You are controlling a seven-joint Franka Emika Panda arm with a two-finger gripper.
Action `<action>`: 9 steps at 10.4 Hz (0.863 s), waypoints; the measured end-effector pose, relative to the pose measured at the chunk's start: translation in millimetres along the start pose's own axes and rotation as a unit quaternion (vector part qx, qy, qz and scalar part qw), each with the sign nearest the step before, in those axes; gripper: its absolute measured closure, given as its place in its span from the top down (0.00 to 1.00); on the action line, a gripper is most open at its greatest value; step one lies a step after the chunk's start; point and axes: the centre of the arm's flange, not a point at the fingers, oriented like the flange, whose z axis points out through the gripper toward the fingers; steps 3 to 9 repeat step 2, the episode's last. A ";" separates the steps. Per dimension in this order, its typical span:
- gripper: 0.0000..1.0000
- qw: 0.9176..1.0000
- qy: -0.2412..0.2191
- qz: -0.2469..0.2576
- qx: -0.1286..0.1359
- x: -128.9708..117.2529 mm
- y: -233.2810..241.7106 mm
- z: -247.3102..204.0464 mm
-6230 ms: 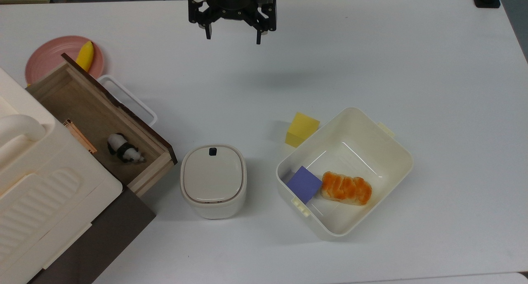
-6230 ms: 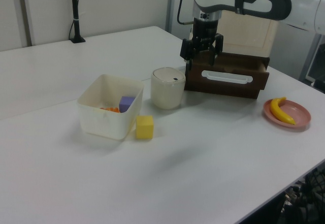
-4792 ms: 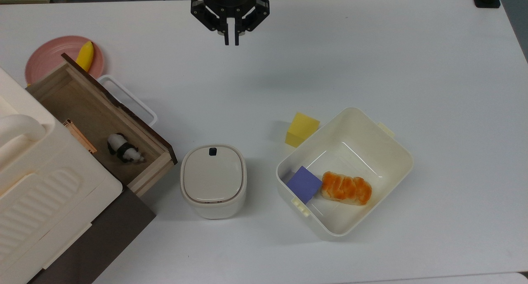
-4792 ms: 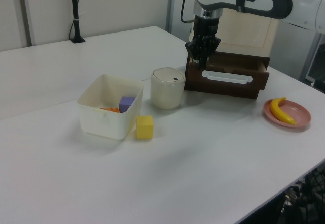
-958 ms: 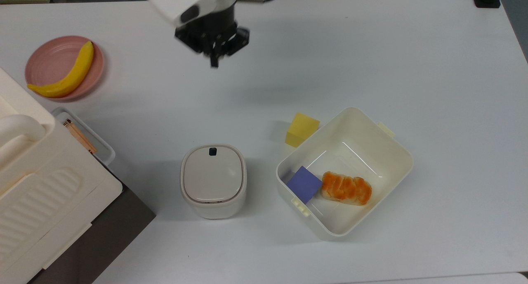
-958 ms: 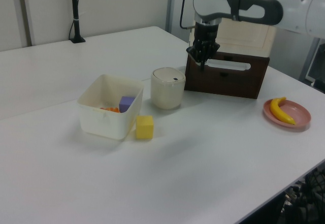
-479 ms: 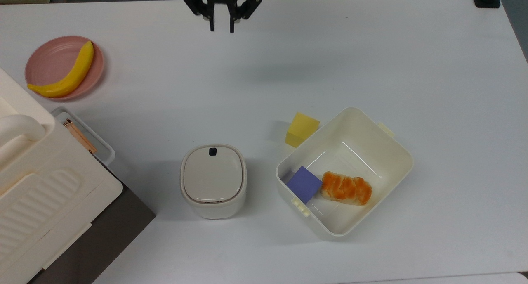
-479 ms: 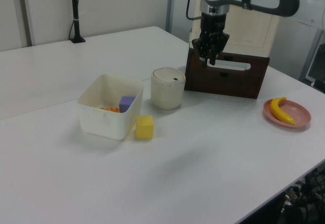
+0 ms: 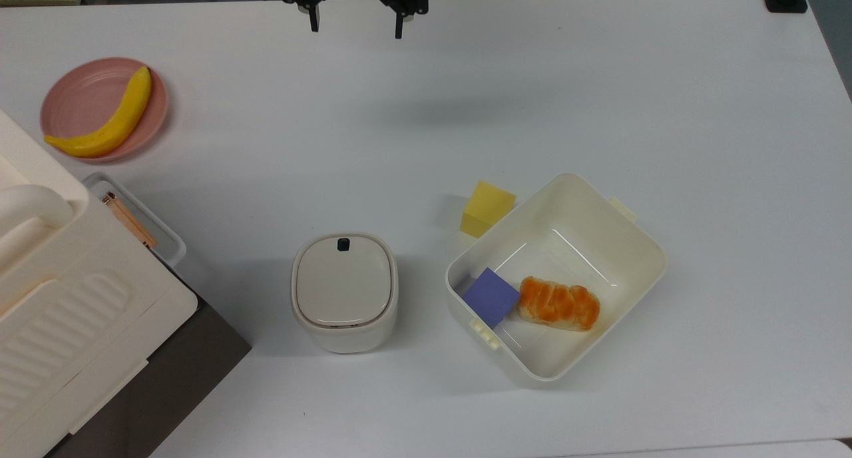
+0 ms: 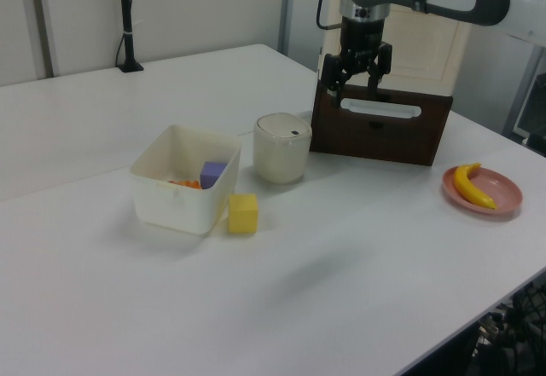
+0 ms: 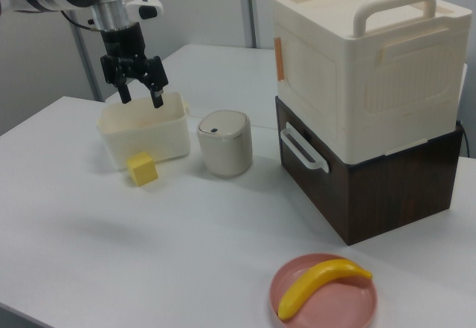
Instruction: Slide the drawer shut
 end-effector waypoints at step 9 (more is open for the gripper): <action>1.00 1.000 0.000 0.000 0.000 0.0 0.0 0.5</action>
